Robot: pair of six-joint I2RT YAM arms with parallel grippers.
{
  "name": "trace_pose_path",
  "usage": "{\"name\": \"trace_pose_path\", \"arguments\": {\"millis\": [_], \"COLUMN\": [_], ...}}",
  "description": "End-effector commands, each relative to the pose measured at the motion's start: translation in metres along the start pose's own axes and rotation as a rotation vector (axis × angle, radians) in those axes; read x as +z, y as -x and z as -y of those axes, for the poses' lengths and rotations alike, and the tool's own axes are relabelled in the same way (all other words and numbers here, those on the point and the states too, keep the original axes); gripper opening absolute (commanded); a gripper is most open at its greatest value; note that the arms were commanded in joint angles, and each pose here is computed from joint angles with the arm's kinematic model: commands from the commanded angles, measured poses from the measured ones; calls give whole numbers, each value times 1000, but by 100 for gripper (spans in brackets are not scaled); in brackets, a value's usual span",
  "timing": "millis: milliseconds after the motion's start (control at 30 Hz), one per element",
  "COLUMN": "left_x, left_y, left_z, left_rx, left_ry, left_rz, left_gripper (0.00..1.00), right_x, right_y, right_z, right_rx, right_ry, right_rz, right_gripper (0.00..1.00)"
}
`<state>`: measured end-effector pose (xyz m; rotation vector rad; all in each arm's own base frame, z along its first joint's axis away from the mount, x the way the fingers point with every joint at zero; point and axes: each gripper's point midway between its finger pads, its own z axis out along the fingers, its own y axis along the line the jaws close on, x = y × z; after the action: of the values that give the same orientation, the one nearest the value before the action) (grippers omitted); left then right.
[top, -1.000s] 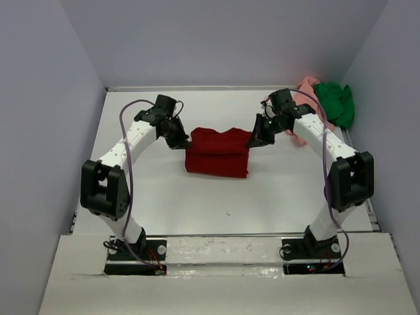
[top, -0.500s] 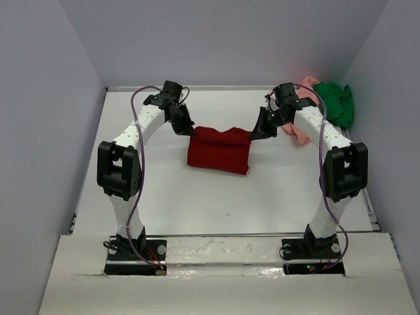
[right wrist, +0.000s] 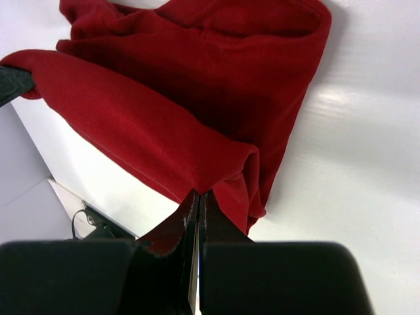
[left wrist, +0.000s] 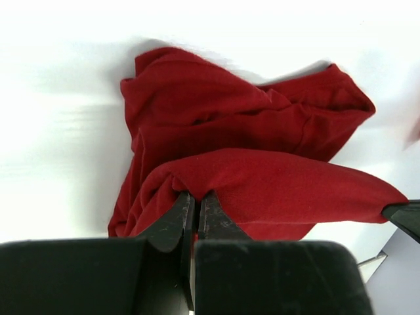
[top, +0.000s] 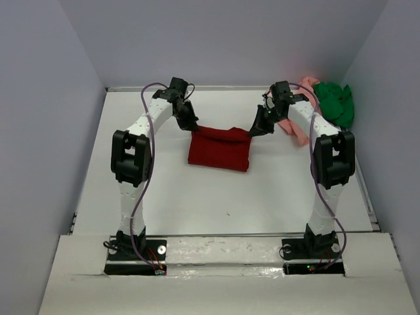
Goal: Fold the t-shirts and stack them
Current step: Fold the long partially folded tshirt into a neat square
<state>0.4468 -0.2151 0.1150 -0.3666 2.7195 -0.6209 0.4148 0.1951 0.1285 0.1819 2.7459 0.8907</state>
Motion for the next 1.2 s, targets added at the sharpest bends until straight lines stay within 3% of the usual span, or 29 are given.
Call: {"name": "trace_pose_path", "arguments": {"millis": [0, 533, 667, 700, 767, 900, 1033, 1167], "left_x": [-6, 11, 8, 7, 7, 11, 5, -8], "left_y": [19, 20, 23, 25, 27, 29, 36, 43], "left_z": [7, 4, 4, 4, 5, 8, 12, 17], "left_rx": [31, 47, 50, 51, 53, 36, 34, 37], "left_ry": [-22, -18, -15, -13, -17, -30, -36, -35], "left_rz": [32, 4, 16, 27, 38, 42, 71, 112], "left_gripper": [0, 4, 30, 41, 44, 49, 49, 49], "right_x": [-4, 16, 15, 15, 16, 12, 7, -1], "right_y": [25, 41, 39, 40, 39, 41, 41, 45], "right_z": [-1, 7, 8, 8, 9, 9, 9, 6], "right_rx": [-31, -27, -24, -24, -22, -31, -35, -51], "right_ry": [9, -9, -10, -11, -15, -22, -31, -32], "right_rz": [58, 63, 64, 64, 65, 89, 112, 150], "right_gripper": [0, 0, 0, 0, 7, 34, 44, 46]}}
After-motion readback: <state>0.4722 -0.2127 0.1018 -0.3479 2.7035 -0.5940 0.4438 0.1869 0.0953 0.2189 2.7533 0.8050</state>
